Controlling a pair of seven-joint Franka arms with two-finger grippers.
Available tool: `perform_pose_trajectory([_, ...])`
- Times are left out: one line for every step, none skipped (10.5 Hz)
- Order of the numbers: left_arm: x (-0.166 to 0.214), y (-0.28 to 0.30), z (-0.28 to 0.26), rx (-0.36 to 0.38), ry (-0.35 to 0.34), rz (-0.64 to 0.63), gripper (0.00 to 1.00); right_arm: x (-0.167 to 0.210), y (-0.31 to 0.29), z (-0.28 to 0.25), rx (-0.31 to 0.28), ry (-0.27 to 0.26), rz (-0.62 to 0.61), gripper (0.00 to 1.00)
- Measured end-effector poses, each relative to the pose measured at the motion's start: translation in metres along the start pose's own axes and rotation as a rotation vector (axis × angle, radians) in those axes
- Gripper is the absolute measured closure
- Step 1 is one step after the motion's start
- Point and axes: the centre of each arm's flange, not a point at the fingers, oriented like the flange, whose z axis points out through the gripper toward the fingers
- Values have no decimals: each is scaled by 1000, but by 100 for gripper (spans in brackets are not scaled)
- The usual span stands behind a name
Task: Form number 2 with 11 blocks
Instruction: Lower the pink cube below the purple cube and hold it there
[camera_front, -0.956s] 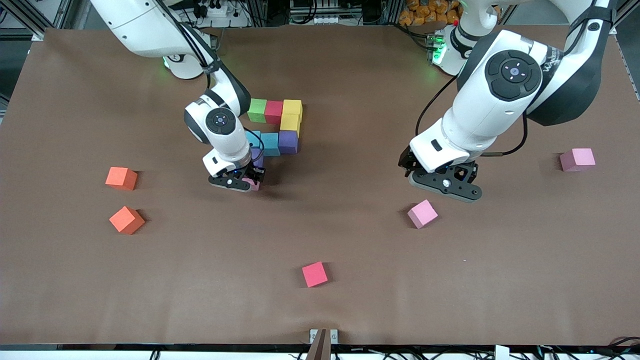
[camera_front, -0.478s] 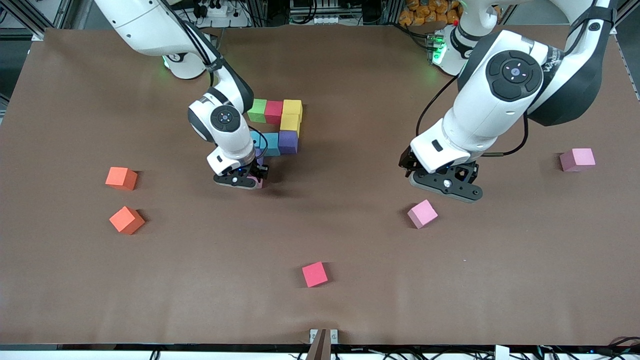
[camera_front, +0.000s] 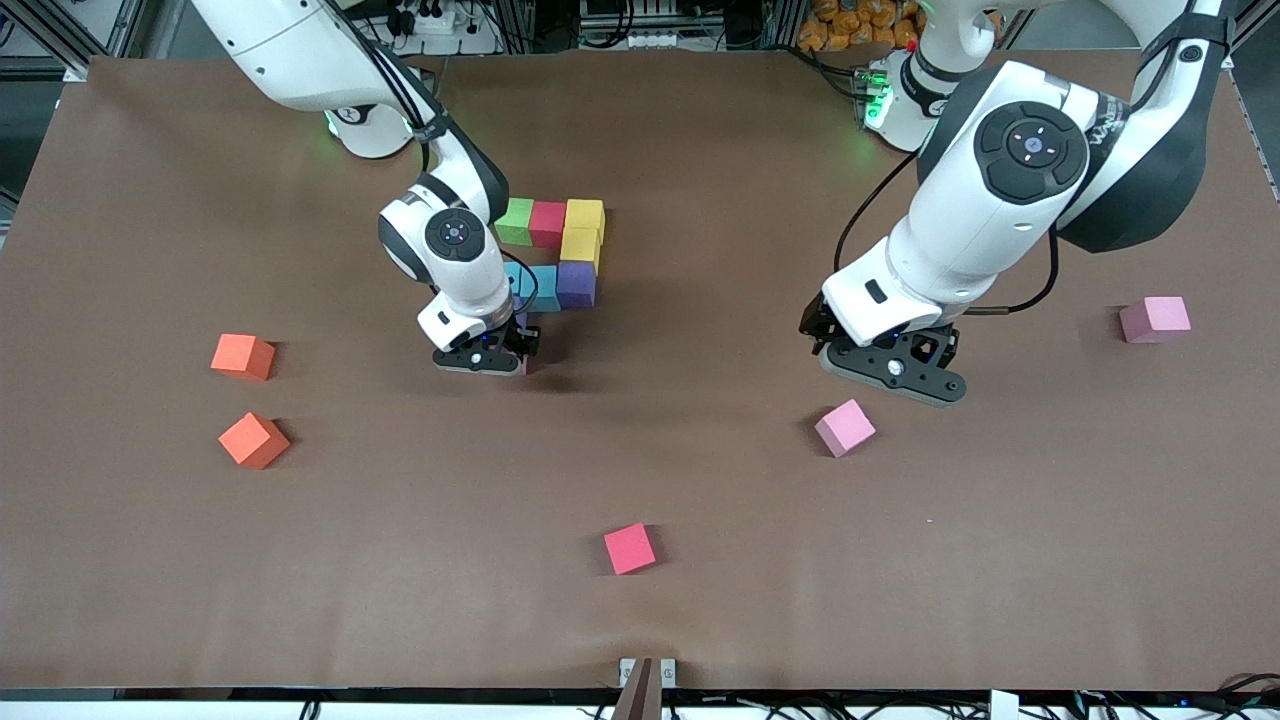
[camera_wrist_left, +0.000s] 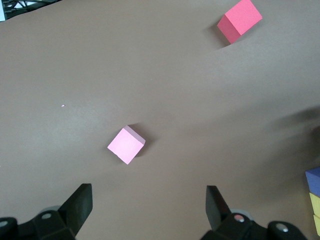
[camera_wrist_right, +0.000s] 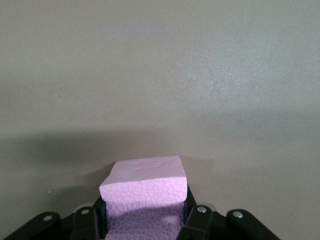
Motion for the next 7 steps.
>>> perform_pose_trajectory([0,0,0,0,0,0,0,0,0,0,0,0,-8,44])
perform_pose_trajectory([0,0,0,0,0,0,0,0,0,0,0,0,-14,44])
perform_pose_trajectory([0,0,0,0,0,0,0,0,0,0,0,0,-18,44])
perform_pose_trajectory([0,0,0,0,0,2,0,0,1,0,0,0,-22,44])
perform_pose_trajectory([0,0,0,0,0,2,0,1,1,0,0,0,-23,44])
perform_pose_trajectory([0,0,0,0,0,2,0,1,2,0,-1,0,-22,44])
perform_pose_trajectory([0,-1,0,0,0,1,0,3,4,0,-1,1,-18,44])
